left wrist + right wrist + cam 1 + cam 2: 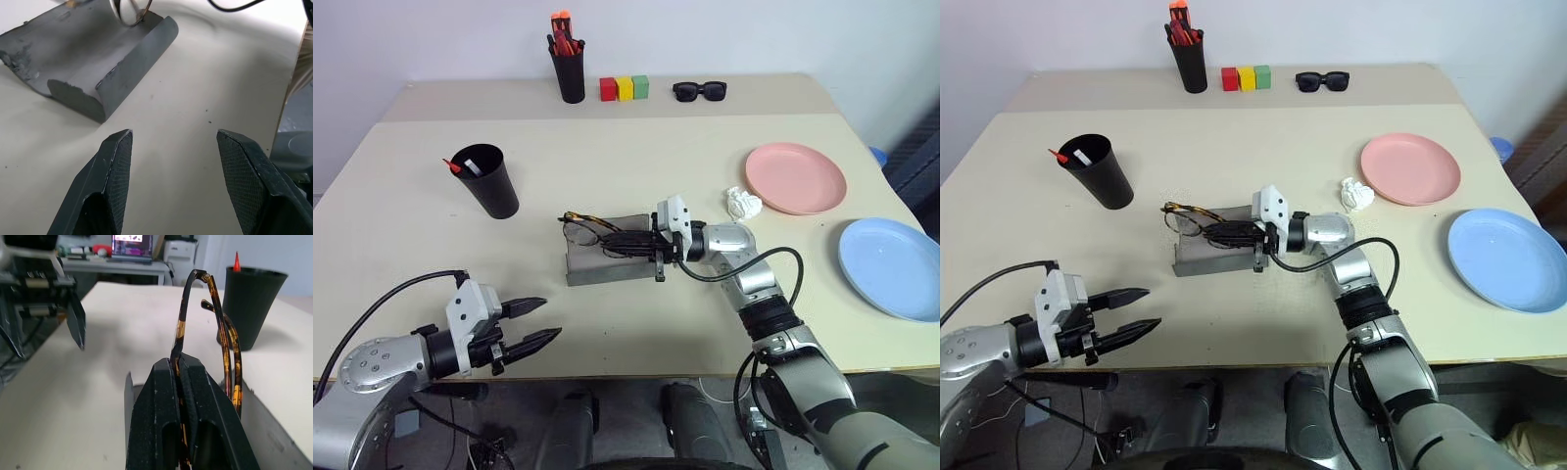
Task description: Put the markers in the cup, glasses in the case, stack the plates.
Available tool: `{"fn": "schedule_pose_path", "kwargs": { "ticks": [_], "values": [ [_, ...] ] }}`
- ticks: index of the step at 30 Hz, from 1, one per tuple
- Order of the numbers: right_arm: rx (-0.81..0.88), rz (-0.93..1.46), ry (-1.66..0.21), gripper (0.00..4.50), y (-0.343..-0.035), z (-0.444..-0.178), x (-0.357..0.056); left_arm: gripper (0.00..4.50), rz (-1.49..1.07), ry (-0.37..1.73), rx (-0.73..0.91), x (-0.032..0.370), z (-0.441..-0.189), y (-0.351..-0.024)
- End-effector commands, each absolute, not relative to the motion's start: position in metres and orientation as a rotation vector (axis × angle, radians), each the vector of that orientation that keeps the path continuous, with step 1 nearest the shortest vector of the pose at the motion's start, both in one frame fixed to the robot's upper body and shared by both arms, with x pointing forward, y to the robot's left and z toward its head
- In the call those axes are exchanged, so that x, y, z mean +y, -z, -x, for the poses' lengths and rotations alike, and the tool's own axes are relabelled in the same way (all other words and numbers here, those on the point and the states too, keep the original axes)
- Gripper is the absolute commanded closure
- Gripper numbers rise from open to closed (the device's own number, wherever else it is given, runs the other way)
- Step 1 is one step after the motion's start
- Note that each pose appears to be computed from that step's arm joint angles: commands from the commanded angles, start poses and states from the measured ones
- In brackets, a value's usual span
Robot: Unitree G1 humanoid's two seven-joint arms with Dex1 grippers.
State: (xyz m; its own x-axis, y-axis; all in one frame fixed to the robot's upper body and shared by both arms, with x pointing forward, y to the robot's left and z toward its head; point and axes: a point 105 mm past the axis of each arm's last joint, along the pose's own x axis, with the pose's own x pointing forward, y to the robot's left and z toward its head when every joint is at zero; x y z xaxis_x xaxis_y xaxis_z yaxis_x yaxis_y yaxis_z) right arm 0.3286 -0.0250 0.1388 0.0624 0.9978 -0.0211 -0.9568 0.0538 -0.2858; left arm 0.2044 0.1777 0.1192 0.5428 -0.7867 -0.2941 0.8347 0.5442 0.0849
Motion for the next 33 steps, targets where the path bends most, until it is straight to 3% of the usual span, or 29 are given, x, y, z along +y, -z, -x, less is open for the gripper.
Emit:
{"fn": "schedule_pose_path", "kwargs": {
  "ticks": [1, 5, 8, 14, 19, 22, 25, 29, 33],
  "values": [
    [-0.226, 0.321, -1.531, 4.5, -0.142, -0.328, -0.027, 1.74, -0.276, 0.959, 0.192, 0.181, -0.202, -0.13],
    [-0.154, 0.441, -1.607, 4.5, -0.13, -0.326, -0.039, 1.74, -0.281, 0.925, 0.188, 0.186, -0.202, -0.131],
    [-0.108, 0.471, -1.641, 3.49, -0.127, -0.325, -0.046, 1.68, -0.273, 0.908, 0.182, 0.186, -0.201, -0.132],
    [-0.158, 0.477, -1.602, 0.48, -0.136, -0.326, -0.052, 1.68, -0.239, 0.875, 0.157, 0.184, -0.203, -0.138],
    [-0.219, 0.401, -1.461, 0.48, -0.163, -0.326, -0.072, 1.68, -0.171, 0.761, 0.046, 0.19, -0.231, -0.165],
    [-0.224, 0.366, -1.307, 0.48, -0.174, -0.319, -0.095, 1.68, -0.178, 0.658, 0.005, 0.197, -0.265, -0.18],
    [-0.198, 0.336, -1.147, 0.41, -0.175, -0.306, -0.118, 2.63, -0.182, 0.639, 0.03, 0.199, -0.297, -0.183],
    [-0.154, 0.31, -0.971, 0.41, -0.168, -0.287, -0.138, 4.45, -0.264, 0.652, 0.055, 0.193, -0.333, -0.179],
    [-0.101, 0.305, -0.833, 0.41, -0.154, -0.267, -0.154, 4.45, -0.418, 0.672, 0.072, 0.177, -0.374, -0.174]
  ]
}}
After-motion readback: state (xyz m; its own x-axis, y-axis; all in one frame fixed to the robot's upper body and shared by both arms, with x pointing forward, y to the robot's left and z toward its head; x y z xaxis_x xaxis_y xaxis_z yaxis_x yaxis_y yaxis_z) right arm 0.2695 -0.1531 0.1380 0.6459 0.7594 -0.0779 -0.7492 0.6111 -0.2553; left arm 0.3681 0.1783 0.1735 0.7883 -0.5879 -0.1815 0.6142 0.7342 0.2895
